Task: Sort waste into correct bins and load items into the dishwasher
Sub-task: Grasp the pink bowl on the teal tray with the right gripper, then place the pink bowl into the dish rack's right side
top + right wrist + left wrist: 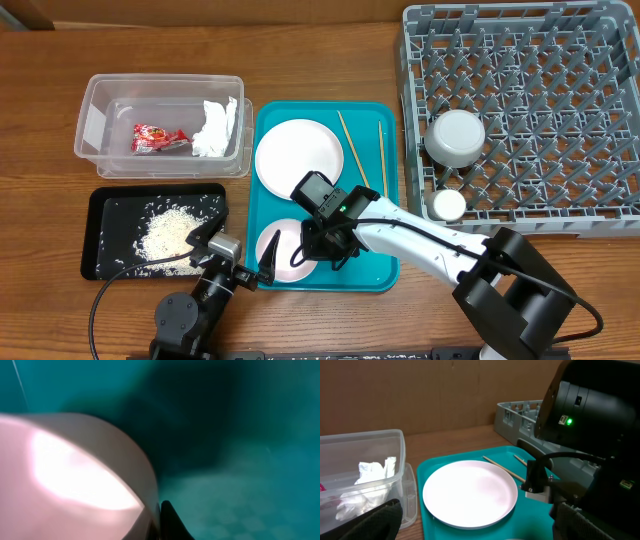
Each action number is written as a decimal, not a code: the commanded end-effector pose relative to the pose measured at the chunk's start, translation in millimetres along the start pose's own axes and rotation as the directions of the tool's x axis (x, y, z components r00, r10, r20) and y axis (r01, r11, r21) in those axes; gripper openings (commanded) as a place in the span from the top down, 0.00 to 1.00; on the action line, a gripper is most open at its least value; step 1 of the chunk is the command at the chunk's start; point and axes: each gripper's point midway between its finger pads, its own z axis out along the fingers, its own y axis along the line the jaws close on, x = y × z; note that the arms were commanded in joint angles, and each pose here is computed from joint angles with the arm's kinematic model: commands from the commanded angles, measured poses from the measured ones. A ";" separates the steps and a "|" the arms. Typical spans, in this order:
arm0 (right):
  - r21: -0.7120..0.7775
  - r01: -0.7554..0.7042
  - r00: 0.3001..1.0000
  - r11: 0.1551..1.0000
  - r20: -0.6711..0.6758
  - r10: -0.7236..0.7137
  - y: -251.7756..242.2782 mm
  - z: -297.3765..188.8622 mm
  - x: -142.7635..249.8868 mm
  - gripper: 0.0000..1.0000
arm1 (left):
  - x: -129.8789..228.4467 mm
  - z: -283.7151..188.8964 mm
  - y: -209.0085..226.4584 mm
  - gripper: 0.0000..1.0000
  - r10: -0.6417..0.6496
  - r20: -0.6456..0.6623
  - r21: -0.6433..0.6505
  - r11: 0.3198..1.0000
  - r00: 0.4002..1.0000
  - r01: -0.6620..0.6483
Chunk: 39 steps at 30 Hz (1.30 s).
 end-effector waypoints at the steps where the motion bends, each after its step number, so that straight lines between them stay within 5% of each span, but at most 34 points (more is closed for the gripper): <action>1: 0.027 -0.032 0.996 0.999 0.081 0.030 -7.4 -20.2 -17.4 0.96 | -0.2 -0.4 -0.2 0.00 0.016 0.006 0.005 1.000 1.000 -0.016; 5: 0.136 -0.059 0.956 0.989 0.292 0.017 -34.7 -77.1 -54.0 0.96 | -0.2 -0.4 -0.1 0.00 0.016 0.006 0.005 1.000 1.000 -0.016; 8: 0.246 -0.154 0.852 0.957 0.523 0.003 -67.0 -143.5 -82.9 0.96 | -0.1 -0.4 -0.1 0.00 0.015 0.005 0.005 1.000 1.000 -0.015; 12: 0.339 -0.418 0.547 0.843 0.835 -0.065 -126.4 -258.1 -106.0 0.96 | -0.2 -0.4 -0.2 0.00 0.016 0.006 0.005 1.000 1.000 -0.016; 15: 0.331 -0.613 0.332 0.717 0.932 -0.146 -163.3 -324.2 -103.4 0.96 | -0.1 -0.4 -0.2 0.00 0.015 0.005 0.005 1.000 1.000 -0.015; 18: 0.308 -0.778 0.207 0.547 0.948 -0.240 -202.1 -371.0 -91.5 0.96 | -0.1 -0.4 -0.2 0.00 0.016 0.005 0.005 1.000 1.000 -0.016; 25: 0.309 -0.901 0.266 0.304 0.948 -0.175 -293.3 -380.3 -88.0 0.96 | -0.2 -0.4 -0.2 0.00 0.016 0.006 0.005 1.000 1.000 -0.016; 35: 0.349 -0.926 0.359 0.146 0.932 0.045 -390.5 -334.1 -93.5 0.96 | -0.2 -0.4 -0.2 0.00 0.016 0.006 0.005 1.000 1.000 -0.016; 39: 0.437 -0.888 0.449 0.146 0.891 0.069 -407.3 -314.3 -106.0 0.96 | -0.2 -0.4 -0.2 0.00 0.016 0.006 0.005 1.000 1.000 -0.016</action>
